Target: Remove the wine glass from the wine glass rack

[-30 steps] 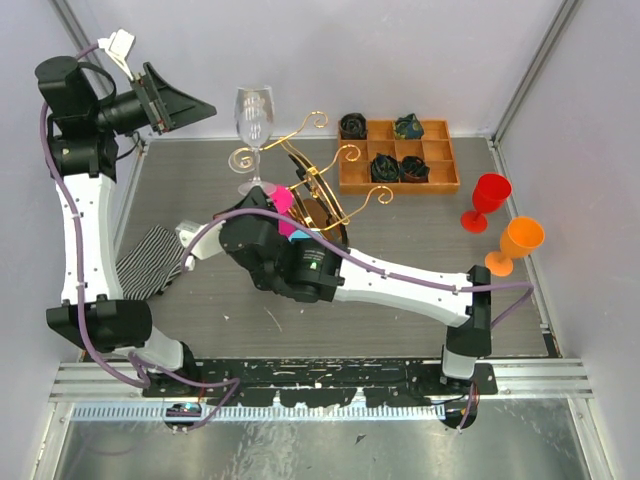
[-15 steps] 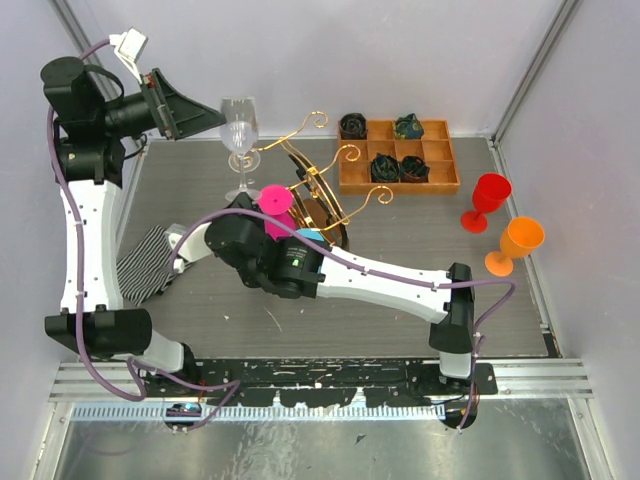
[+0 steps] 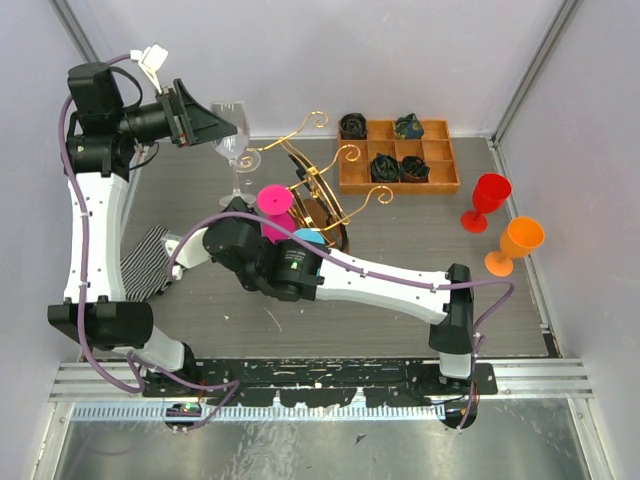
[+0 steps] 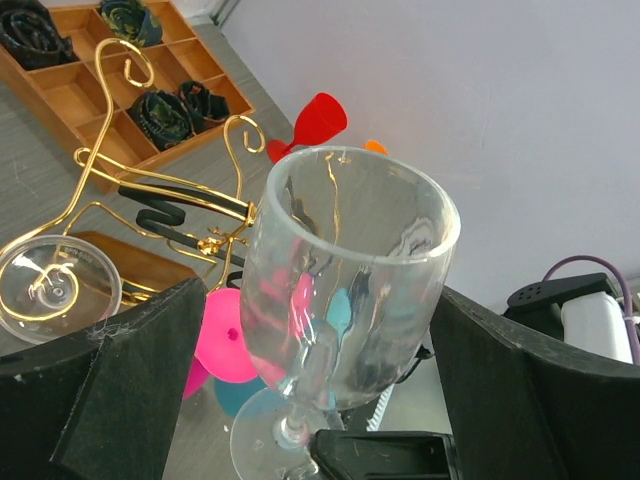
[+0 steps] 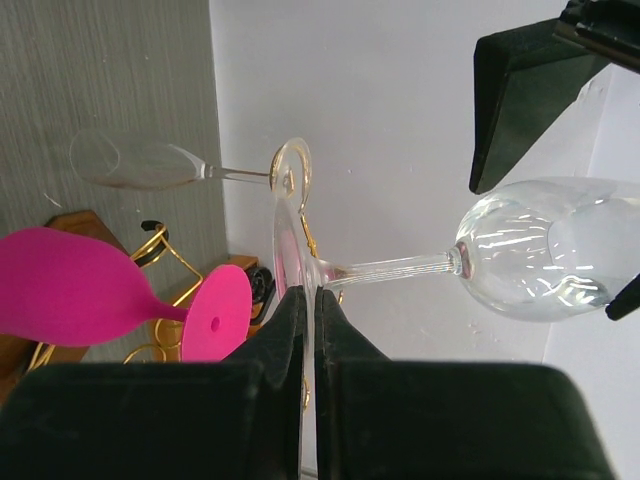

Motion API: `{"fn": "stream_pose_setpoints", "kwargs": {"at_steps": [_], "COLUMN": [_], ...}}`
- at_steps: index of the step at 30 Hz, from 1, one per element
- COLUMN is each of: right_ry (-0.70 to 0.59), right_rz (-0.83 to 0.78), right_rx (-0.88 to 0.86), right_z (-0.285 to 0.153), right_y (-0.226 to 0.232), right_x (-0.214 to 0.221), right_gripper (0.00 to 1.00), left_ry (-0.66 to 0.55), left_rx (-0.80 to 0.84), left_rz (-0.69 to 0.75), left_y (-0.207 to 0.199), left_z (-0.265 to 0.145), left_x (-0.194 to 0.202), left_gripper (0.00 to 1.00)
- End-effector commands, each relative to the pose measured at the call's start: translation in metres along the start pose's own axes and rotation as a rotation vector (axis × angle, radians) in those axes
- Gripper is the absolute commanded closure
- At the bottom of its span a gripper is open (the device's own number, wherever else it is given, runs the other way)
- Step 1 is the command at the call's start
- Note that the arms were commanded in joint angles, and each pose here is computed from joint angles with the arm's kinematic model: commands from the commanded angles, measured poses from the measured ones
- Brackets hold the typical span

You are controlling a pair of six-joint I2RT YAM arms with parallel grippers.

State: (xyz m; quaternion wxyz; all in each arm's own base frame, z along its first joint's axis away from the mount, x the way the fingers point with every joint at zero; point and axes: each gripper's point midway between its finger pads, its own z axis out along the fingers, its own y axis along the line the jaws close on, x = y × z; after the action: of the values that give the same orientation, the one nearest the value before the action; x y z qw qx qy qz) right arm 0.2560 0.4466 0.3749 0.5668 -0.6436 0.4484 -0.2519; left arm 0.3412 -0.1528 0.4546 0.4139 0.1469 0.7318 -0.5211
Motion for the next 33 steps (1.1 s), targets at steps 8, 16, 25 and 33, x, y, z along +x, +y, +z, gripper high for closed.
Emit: {"fn": "stream_pose_setpoints", "kwargs": {"at_steps": [8, 16, 25, 33], "right_ry": [-0.070, -0.085, -0.057, -0.058], "right_rz": [0.021, 0.044, 0.085, 0.201], "right_rx": [0.056, 0.049, 0.094, 0.143], "right_z": [-0.014, -0.014, -0.011, -0.022], "right_y": [-0.031, -0.030, -0.033, -0.052], "right_x": [-0.015, -0.017, -0.016, -0.013], "right_gripper": [0.99, 0.99, 0.86, 0.34], "left_ry": [-0.009, -0.017, -0.037, -0.044], "left_rx": [-0.025, -0.034, -0.078, -0.251], "left_rz": [0.043, 0.052, 0.085, 0.077], "left_y": [-0.005, -0.005, -0.004, 0.027], "left_z": [-0.002, -0.002, -0.005, -0.013], "left_x": [-0.004, -0.006, -0.010, -0.013], "left_gripper": [0.03, 0.28, 0.55, 0.61]}}
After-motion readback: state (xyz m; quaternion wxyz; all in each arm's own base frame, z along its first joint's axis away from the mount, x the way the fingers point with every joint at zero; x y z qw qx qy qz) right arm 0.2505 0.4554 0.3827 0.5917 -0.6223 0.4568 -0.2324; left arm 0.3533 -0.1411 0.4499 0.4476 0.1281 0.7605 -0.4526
